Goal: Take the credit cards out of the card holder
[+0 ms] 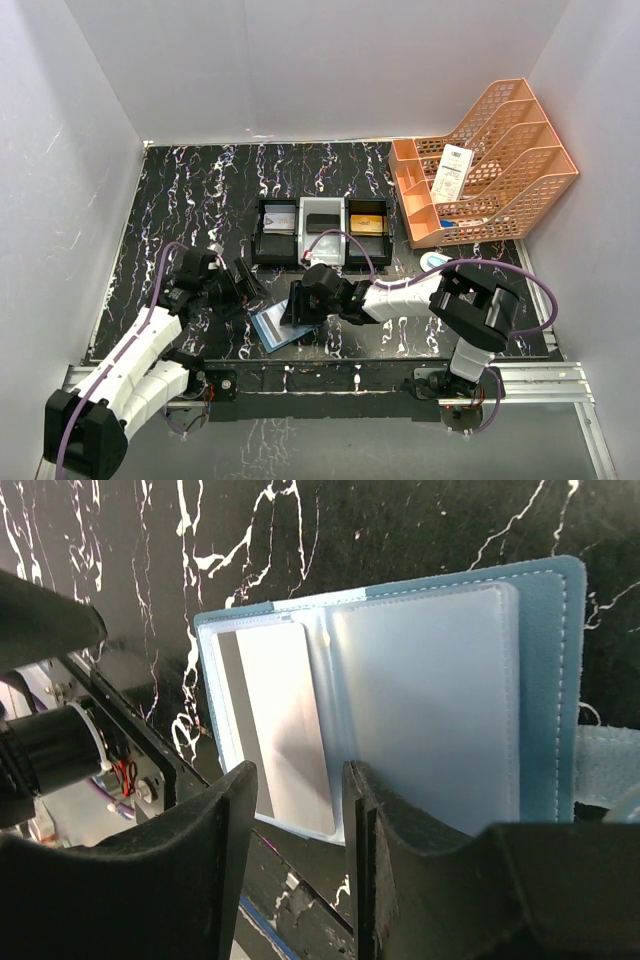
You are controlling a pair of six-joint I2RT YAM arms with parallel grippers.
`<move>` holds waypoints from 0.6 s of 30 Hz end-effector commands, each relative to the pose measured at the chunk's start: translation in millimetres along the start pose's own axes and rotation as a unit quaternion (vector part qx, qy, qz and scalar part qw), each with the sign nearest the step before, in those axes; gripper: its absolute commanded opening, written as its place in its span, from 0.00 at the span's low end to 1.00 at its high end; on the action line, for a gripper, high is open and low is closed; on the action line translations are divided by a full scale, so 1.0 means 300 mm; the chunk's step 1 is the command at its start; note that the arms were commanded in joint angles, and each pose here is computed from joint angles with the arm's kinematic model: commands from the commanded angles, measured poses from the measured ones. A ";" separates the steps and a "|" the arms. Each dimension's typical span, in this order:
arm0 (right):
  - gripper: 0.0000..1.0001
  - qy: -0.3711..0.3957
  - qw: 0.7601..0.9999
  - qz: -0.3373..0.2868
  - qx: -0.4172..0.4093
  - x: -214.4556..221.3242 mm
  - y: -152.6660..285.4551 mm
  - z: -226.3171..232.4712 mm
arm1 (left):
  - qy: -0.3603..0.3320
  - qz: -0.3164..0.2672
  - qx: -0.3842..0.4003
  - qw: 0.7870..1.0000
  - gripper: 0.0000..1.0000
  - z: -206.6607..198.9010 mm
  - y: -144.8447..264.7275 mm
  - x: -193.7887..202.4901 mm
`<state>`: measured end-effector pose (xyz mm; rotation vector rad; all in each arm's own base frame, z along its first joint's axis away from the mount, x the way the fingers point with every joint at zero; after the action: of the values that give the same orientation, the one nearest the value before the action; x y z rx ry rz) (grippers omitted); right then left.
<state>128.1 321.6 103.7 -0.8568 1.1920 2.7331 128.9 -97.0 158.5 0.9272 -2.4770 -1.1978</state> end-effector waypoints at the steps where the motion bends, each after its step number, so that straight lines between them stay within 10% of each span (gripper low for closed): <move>1: 0.38 -0.034 0.998 -0.026 0.041 -0.005 -0.003 -0.023 | -0.005 0.028 -0.018 0.999 0.84 0.015 -0.004 0.043; 18: 0.36 -0.089 0.996 -0.018 -0.001 0.094 0.000 -0.074 | -0.032 0.049 -0.056 0.997 0.57 0.031 -0.074 0.122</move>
<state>122.3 312.6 94.3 -0.6625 1.0221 2.7066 107.4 -121.9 135.1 0.7233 -2.4700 -1.2887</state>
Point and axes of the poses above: each gripper's point midway between its finger pads, its own y axis back along the fingers, its own z axis along the line the jaws close on, x = y × z, the point moved 10 cm from there along y, back along the fingers, and after that the axes turned 14 degrees about y, right-handed, at the moved point
